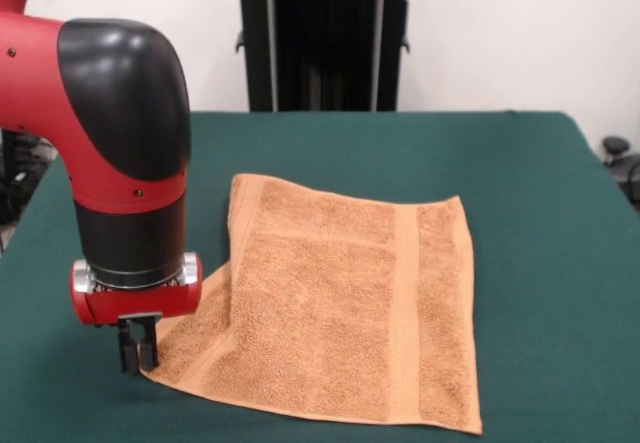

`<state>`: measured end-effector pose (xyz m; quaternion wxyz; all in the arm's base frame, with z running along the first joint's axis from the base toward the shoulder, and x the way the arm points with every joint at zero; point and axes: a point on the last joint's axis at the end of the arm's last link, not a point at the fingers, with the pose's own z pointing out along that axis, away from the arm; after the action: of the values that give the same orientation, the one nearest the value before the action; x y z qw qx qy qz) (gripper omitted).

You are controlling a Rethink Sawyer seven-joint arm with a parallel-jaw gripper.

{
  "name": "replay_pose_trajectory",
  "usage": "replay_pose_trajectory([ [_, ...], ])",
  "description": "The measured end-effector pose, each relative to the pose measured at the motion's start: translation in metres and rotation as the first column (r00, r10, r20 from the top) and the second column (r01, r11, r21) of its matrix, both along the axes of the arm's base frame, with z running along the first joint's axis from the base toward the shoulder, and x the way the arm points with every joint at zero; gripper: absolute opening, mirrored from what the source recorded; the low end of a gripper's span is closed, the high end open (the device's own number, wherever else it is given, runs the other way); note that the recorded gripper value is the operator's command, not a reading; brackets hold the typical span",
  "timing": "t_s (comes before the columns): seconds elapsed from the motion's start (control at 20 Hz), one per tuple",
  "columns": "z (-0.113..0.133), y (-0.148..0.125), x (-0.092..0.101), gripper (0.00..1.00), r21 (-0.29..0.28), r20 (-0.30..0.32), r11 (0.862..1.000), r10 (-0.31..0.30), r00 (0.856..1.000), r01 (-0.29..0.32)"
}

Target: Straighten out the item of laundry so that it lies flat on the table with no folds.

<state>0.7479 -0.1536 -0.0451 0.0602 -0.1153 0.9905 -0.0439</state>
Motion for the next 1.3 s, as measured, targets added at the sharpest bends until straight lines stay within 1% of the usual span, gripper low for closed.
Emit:
replay_pose_trajectory([
  [0.25, 0.0, 0.0, 0.0, 0.0, 0.0, 0.0, 1.0, 0.0, 1.0, 0.0],
  [0.45, 0.0, -0.002, 0.001, 0.0, 0.012, 0.004, 1.0, -0.009, 1.0, 0.009],
  [0.5, -0.001, -0.005, 0.002, 0.0, 0.028, 0.005, 0.999, -0.019, 1.0, 0.019],
  [0.65, -0.001, -0.008, 0.004, 0.0, 0.05, -0.006, 0.998, -0.031, 1.0, 0.031],
  [0.75, -0.001, -0.012, 0.008, 0.0, 0.078, -0.029, 0.996, -0.043, 0.999, 0.045],
  [0.85, -0.001, -0.018, 0.012, 0.0, 0.118, -0.071, 0.991, -0.058, 0.996, 0.066],
  [0.95, 0.0, -0.02, 0.014, 0.0, 0.135, -0.088, 0.988, -0.063, 0.994, 0.074],
  [1.0, -0.001, -0.024, 0.018, 0.0, 0.163, -0.116, 0.983, -0.071, 0.991, 0.09],
  [1.15, -0.001, -0.027, 0.021, 0.0, 0.181, -0.136, 0.978, -0.076, 0.988, 0.1],
  [1.2, -0.001, -0.03, 0.023, 0.0, 0.196, -0.151, 0.974, -0.081, 0.985, 0.11],
  [1.3, -0.001, -0.032, 0.024, 0.0, 0.205, -0.159, 0.972, -0.084, 0.984, 0.116],
])
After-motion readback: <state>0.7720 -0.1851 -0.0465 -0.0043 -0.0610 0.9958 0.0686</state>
